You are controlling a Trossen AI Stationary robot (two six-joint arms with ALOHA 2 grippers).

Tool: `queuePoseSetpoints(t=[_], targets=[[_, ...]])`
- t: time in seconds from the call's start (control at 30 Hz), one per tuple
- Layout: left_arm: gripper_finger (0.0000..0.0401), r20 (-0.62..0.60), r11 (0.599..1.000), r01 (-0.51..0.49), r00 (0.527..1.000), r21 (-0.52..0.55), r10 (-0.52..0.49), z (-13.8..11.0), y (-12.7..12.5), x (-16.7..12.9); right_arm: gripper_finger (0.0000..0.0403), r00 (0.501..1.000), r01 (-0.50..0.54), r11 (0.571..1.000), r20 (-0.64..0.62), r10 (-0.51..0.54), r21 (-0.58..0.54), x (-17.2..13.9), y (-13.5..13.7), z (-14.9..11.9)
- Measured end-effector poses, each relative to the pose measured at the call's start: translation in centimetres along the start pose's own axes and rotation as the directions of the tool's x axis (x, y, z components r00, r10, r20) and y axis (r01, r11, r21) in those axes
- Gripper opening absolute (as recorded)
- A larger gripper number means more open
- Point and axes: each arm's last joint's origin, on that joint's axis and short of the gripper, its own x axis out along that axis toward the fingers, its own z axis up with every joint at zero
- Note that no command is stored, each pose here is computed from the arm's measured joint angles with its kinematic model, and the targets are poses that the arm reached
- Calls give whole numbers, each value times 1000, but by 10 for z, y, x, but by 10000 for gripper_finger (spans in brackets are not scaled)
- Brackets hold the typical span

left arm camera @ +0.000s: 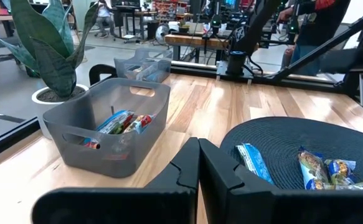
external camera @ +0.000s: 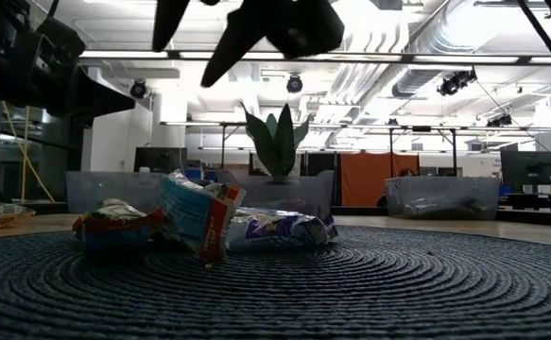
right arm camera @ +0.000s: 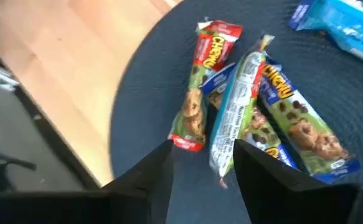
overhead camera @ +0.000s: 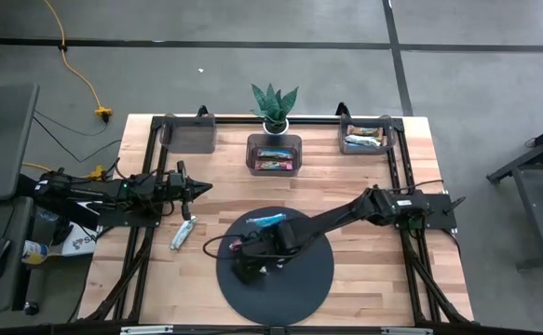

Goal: Pick and place Granola Bars by type
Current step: Put the red granola bar into the middle black bin

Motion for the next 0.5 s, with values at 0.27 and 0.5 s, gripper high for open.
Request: queuePoseSetpoints(t=[0.27,0.5], targets=[[1,0,1000,0,1000,0,0,0,0,0,150,993,68,997,101,-66,-21,16,-3,2],[1,0,1000,0,1000,0,0,0,0,0,194,988,94,995,130,-88,-44,19,-6,5]])
